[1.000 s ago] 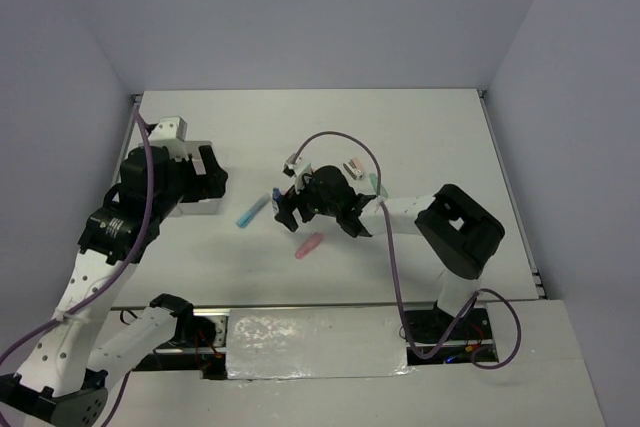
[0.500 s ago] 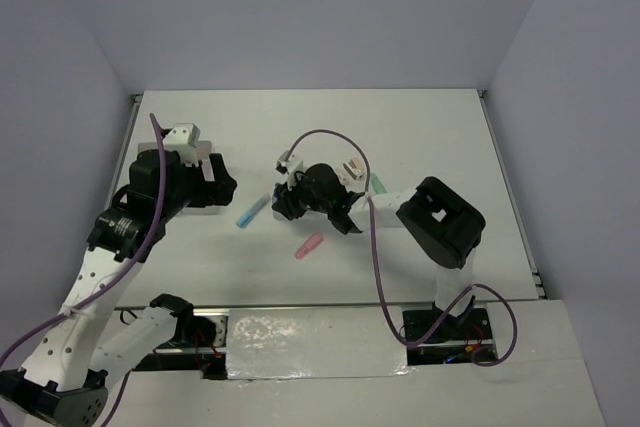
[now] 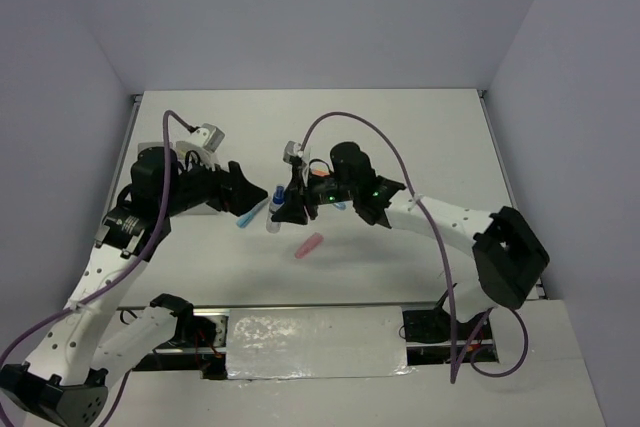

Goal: Sort the stationery into containers
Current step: Pick up the stationery from the center of the board, then place the stationery in the storage box.

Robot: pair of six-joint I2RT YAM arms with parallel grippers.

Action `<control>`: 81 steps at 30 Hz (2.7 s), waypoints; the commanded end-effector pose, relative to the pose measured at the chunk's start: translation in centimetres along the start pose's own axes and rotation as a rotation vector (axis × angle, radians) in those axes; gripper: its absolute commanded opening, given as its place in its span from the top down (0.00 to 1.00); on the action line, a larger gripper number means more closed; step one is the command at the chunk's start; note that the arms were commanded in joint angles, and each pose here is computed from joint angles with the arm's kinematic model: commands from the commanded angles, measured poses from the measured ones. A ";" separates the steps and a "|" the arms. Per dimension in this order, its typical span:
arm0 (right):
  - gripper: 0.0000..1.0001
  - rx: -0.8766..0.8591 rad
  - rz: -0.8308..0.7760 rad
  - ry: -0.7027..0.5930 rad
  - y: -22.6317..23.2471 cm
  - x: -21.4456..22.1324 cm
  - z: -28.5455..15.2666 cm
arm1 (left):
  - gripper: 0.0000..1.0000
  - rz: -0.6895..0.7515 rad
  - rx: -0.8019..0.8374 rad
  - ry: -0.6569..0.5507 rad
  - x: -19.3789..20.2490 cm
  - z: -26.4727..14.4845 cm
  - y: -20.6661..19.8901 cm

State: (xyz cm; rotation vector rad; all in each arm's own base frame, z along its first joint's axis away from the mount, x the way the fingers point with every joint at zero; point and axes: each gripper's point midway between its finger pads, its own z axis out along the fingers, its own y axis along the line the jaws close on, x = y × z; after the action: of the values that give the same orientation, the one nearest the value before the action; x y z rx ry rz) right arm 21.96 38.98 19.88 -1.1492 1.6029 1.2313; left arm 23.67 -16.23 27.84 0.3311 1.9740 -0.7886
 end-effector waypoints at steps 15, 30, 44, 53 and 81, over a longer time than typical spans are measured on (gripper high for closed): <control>1.00 -0.299 0.059 0.191 11.4 -3.2 -3.7 | 0.16 0.107 0.527 -0.082 -0.8 -3.2 -9.1; 1.00 -0.219 0.085 0.200 11.0 -5.4 -2.6 | 0.48 0.076 0.513 0.052 2.6 -1.0 -9.5; 0.00 -0.159 0.098 0.189 8.7 -3.5 -3.4 | 1.00 0.011 0.124 -0.068 -1.6 -0.1 -4.7; 0.00 0.342 0.204 0.017 -0.8 -3.1 -9.7 | 1.00 -0.201 -0.971 -0.314 -5.5 -4.9 12.3; 0.00 0.132 0.210 -0.113 6.6 -1.5 -12.6 | 1.00 -0.378 -1.595 -0.852 -12.2 -8.9 29.4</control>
State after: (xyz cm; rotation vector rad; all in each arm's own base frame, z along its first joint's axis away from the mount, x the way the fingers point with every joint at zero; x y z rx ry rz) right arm 16.10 27.38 23.89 -0.7865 1.8109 1.2334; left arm 38.51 12.26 27.64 -1.0812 1.4188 0.6003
